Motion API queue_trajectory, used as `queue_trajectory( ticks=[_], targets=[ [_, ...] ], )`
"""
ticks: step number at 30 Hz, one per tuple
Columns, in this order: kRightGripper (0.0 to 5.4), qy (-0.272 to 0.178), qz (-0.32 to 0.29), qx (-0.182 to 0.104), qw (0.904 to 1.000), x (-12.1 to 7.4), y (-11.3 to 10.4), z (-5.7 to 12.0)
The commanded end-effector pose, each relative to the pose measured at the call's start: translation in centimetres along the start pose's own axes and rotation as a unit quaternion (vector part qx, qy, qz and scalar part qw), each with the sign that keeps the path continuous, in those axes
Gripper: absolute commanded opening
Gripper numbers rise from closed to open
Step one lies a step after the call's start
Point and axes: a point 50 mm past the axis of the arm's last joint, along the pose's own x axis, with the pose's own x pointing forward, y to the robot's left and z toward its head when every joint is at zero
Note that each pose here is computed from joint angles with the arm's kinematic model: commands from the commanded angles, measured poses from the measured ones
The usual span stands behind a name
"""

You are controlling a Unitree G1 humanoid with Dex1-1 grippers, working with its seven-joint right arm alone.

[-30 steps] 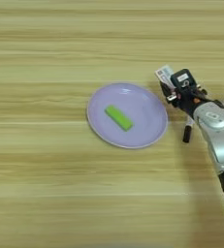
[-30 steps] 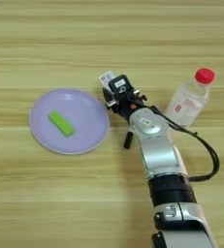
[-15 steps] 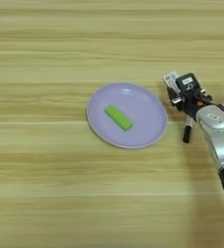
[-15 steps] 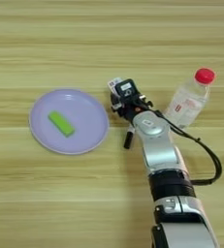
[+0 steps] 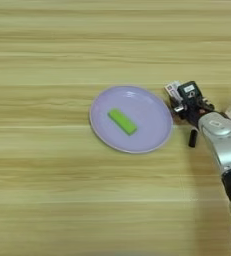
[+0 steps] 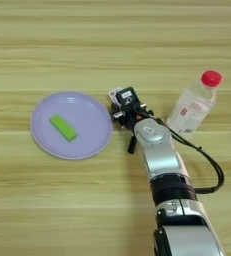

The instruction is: Move the objects on the table

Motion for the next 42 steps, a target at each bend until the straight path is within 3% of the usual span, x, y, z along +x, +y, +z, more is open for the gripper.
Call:
queue_trajectory(
  ticks=[1,13,30,42],
  targets=[
    [2.09,-0.067,-0.016,-0.02,0.9974,0.8,-1.4,3.9],
    [2.09,-0.043,-0.002,-0.039,0.9983,0.9,-1.0,3.0],
    [2.09,-0.026,-0.002,-0.039,0.9989,1.1,-1.3,2.4],
    [3.36,-0.027,-0.004,-0.036,0.999,1.2,-1.3,2.5]
  ],
)
